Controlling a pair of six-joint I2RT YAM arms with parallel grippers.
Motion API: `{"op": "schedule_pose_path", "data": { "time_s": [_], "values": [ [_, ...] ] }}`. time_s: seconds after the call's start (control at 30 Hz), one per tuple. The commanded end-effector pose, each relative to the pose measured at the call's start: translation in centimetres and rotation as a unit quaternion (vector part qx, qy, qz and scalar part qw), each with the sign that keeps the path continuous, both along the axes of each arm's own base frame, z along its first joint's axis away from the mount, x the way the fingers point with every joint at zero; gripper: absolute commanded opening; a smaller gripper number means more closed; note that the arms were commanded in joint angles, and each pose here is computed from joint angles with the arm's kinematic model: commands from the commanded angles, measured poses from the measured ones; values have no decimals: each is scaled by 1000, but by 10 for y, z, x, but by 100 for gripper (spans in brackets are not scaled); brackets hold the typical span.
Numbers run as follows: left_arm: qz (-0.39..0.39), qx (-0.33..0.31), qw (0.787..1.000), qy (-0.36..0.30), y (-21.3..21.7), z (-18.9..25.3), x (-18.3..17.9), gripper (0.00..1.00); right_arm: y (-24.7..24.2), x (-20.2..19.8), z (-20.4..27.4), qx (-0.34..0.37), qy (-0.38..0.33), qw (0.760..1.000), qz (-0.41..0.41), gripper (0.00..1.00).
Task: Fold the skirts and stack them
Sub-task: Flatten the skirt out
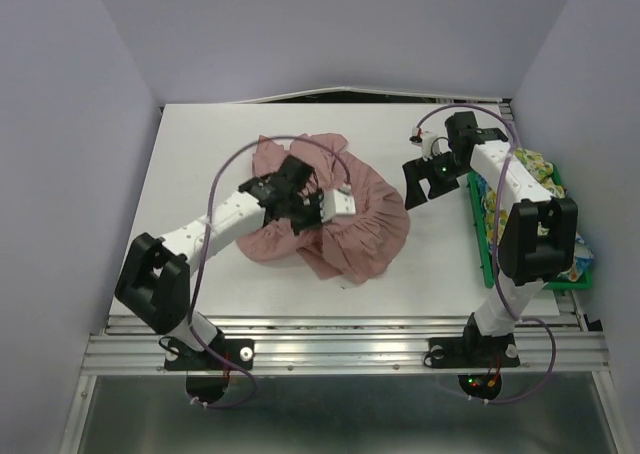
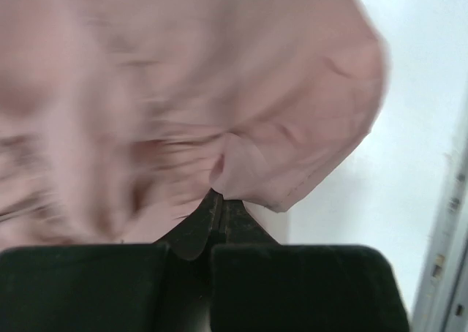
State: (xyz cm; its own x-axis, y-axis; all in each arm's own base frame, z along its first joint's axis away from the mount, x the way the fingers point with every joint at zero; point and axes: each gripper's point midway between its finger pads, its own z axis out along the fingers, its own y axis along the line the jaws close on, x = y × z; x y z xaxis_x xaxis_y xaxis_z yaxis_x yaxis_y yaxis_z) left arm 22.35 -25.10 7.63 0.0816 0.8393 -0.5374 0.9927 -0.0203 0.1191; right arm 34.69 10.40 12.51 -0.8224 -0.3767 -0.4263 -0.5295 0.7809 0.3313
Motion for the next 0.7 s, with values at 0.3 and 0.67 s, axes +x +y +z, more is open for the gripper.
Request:
{"op": "schedule_pose_path", "data": {
  "time_s": [0.3, 0.67],
  "values": [
    [318, -91, 942, 59, 67, 29, 243, 0, 7, 19, 14, 11, -20, 1000, 11, 100],
    [403, -53, 908, 104, 105, -15, 249, 30, 61, -9, 16, 35, -39, 994, 100, 79]
  ]
}}
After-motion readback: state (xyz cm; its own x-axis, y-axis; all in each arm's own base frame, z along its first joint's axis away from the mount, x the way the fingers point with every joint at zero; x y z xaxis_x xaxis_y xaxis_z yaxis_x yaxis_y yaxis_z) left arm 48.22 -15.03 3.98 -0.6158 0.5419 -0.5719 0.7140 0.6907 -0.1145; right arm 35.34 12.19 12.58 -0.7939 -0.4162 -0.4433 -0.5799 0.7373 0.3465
